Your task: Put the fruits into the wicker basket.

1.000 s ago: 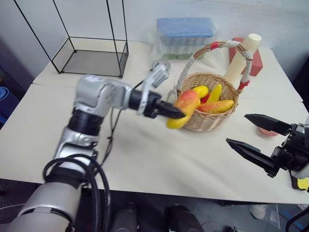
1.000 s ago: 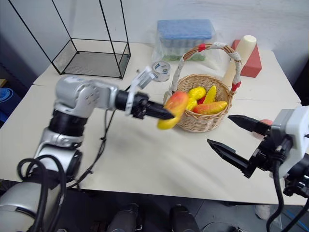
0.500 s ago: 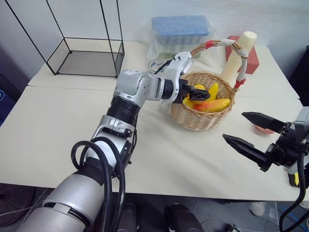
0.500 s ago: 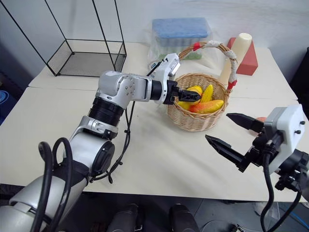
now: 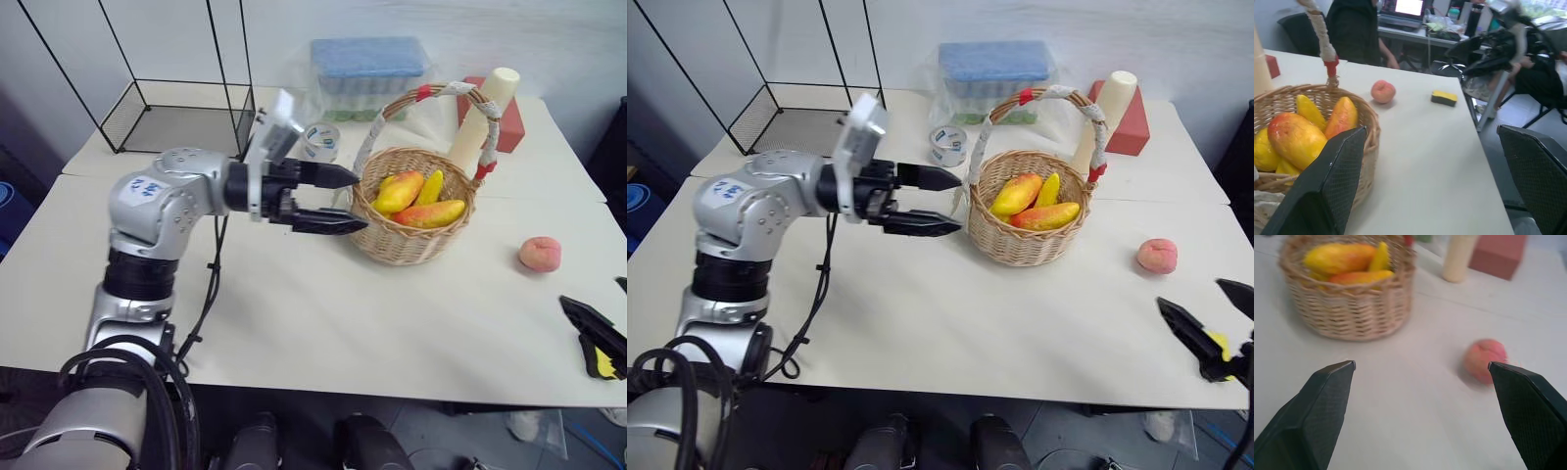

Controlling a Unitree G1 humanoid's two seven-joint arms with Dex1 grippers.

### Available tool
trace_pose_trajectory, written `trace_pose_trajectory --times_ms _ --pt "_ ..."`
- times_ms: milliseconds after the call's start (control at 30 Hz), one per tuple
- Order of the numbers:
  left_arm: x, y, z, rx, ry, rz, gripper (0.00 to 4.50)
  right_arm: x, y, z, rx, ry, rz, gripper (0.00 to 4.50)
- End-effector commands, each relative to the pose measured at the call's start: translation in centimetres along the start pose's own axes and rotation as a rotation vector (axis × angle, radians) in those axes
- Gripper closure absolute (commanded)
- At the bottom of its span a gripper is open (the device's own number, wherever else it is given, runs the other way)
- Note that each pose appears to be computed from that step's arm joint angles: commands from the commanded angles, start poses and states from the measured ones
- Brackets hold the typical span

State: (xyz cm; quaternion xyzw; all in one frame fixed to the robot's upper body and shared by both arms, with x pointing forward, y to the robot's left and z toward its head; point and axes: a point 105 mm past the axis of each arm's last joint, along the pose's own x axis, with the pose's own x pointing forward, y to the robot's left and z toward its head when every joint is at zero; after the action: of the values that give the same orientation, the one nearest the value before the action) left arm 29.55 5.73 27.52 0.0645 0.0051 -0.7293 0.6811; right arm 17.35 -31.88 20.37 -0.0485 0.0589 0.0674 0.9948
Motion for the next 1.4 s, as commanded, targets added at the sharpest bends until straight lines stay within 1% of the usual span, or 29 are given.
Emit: trace_pose_trajectory --times_ms 33,167,233,300,367,567,667,733,800,867,933,1033,1167,1267,1300,1333,1400 --pt "0.2 -2.3 1.0 0.11 -0.011 -0.11 0.03 1.6 -0.7 -0.2 -0.009 0.006 0.001 0.0" --pt "0.7 -3.1 1.3 0.126 -0.035 -0.129 0.03 6.1 -1.4 -1.1 -0.021 -0.005 -0.018 0.0" --pt "0.6 -3.5 1.6 0.142 -0.046 -0.133 0.03 7.9 -2.3 -1.3 -0.003 -0.021 -0.076 0.0" --pt "0.3 -3.6 1.9 0.15 -0.059 -0.116 0.03 9.7 -4.2 -1.7 -0.002 -0.018 -0.175 0.0" --pt "0.0 -3.6 2.2 0.15 -0.07 -0.098 0.03 11.0 -5.2 -2.1 0.022 -0.019 -0.228 0.0" --pt "-0.3 -3.3 2.6 0.158 -0.073 -0.056 0.03 14.6 -4.8 -4.0 0.119 0.029 -0.187 0.0" --pt "-0.3 -3.2 2.8 0.165 -0.075 -0.044 0.03 16.5 -6.0 -5.1 0.206 0.05 -0.272 0.0" --pt "-0.3 -3.1 2.9 0.168 -0.076 -0.04 0.03 17.2 -7.1 -5.7 0.228 0.067 -0.343 0.0" --pt "-0.4 -3.0 3.1 0.172 -0.075 -0.035 0.03 17.7 -7.4 -5.9 0.233 0.065 -0.355 0.0" --pt "-0.5 -2.9 3.2 0.174 -0.075 -0.028 0.0 18.1 -7.3 -5.7 0.248 0.045 -0.34 0.4" --pt "-0.6 -2.7 3.3 0.173 -0.077 -0.021 0.0 18.2 -6.8 -5.2 0.243 0.013 -0.304 0.94" --pt "-0.7 -2.6 3.4 0.167 -0.082 -0.014 0.0 18.0 -6.6 -4.7 0.205 -0.018 -0.286 2.0" --pt "-0.7 -2.5 3.3 0.162 -0.085 -0.012 0.0 17.5 -6.9 -4.1 0.201 -0.048 -0.295 3.36" --pt "-0.6 -2.4 3.4 0.165 -0.086 -0.015 0.0 17.1 -6.8 -3.8 0.169 -0.05 -0.303 4.25" --pt "-0.5 -2.4 3.5 0.166 -0.087 -0.015 0.0 17.0 -6.7 -3.6 0.162 -0.05 -0.296 4.45" --pt "-0.5 -2.3 3.5 0.167 -0.087 -0.014 0.0 16.9 -6.4 -3.4 0.155 -0.053 -0.287 4.32" --pt "-0.5 -2.2 3.5 0.168 -0.087 -0.012 0.0 16.9 -5.8 -2.8 0.152 -0.069 -0.261 3.87"
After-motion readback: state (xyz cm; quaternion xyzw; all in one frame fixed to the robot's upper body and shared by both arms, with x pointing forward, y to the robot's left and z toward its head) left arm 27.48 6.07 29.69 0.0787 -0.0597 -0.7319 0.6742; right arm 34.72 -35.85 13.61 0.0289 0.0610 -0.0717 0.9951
